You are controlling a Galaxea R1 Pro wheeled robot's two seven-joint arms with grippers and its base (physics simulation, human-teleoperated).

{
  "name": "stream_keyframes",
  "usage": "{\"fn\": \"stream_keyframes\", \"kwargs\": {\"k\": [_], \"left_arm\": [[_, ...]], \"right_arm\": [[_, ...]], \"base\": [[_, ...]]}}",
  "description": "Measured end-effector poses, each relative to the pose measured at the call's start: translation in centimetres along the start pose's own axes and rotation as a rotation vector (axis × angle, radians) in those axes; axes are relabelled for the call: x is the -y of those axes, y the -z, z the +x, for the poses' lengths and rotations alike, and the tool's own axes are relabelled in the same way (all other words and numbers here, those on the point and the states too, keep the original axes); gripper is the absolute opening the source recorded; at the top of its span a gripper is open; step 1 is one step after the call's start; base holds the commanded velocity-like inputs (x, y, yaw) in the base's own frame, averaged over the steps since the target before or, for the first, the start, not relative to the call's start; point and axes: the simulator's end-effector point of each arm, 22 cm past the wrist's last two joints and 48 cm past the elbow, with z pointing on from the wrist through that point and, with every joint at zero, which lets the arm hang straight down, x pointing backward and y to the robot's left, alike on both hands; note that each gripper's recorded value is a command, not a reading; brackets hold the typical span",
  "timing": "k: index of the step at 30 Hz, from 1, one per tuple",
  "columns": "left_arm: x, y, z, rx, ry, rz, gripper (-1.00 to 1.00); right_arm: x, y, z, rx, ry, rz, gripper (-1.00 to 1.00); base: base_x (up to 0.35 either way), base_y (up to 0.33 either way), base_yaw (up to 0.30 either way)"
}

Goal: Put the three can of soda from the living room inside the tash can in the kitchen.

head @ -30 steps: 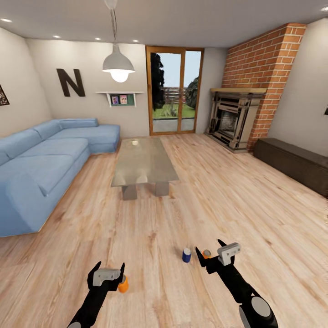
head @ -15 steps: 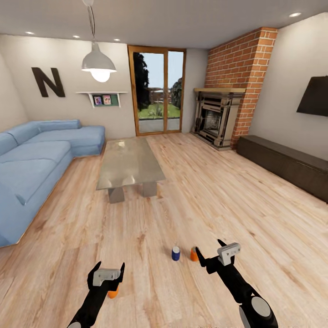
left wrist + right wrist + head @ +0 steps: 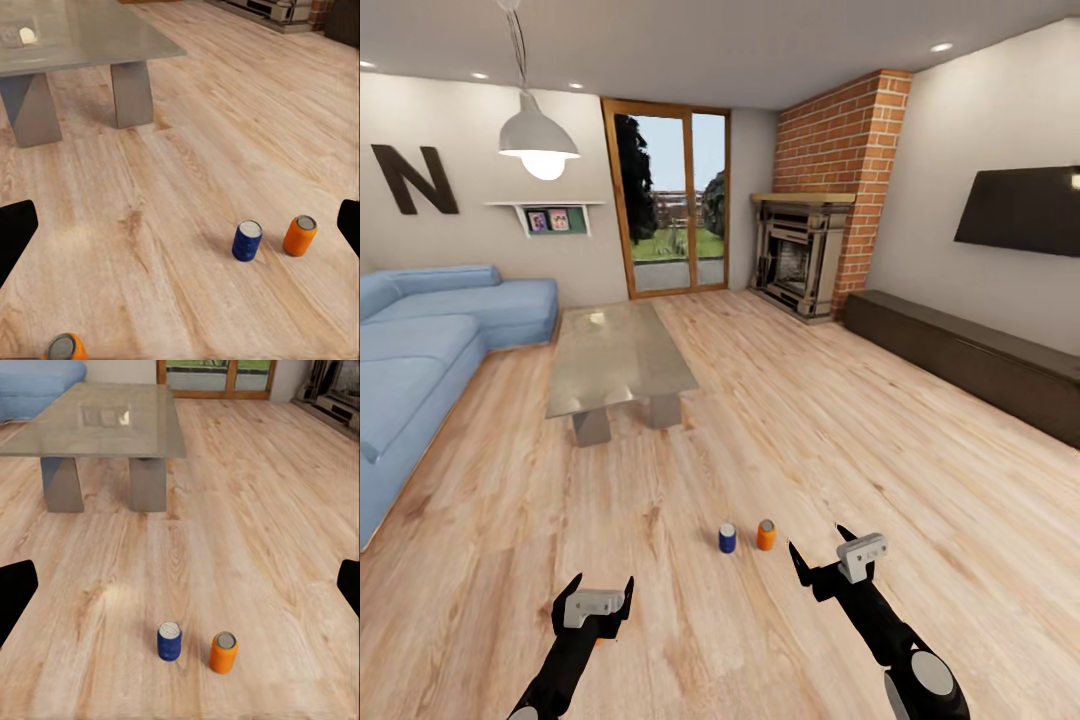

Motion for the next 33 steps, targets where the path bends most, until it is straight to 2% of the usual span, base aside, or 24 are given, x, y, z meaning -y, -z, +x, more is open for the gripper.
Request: {"fn": "stream_keyframes", "kwargs": {"k": [8, 20, 33], "left_arm": [[0.0, 0.0, 0.0, -0.001, -0.001, 0.0, 1.0], [-0.02, 0.0, -0.02, 0.001, -0.002, 0.001, 1.0], [-0.02, 0.0, -0.02, 0.0, -0.003, 0.001, 1.0]], "right_arm": [[0.0, 0.0, 0.01, 0.0, 0.0, 0.0, 1.0], [-0.02, 0.0, 0.08, -0.002, 0.001, 0.0, 1.0], [-0.84, -0.1, 0.05, -0.002, 0.004, -0.017, 1.0]], "base": [[-0.24, 0.01, -0.194], [-0.039, -0.005, -0.189], [-0.001, -0.212, -0.181]]}}
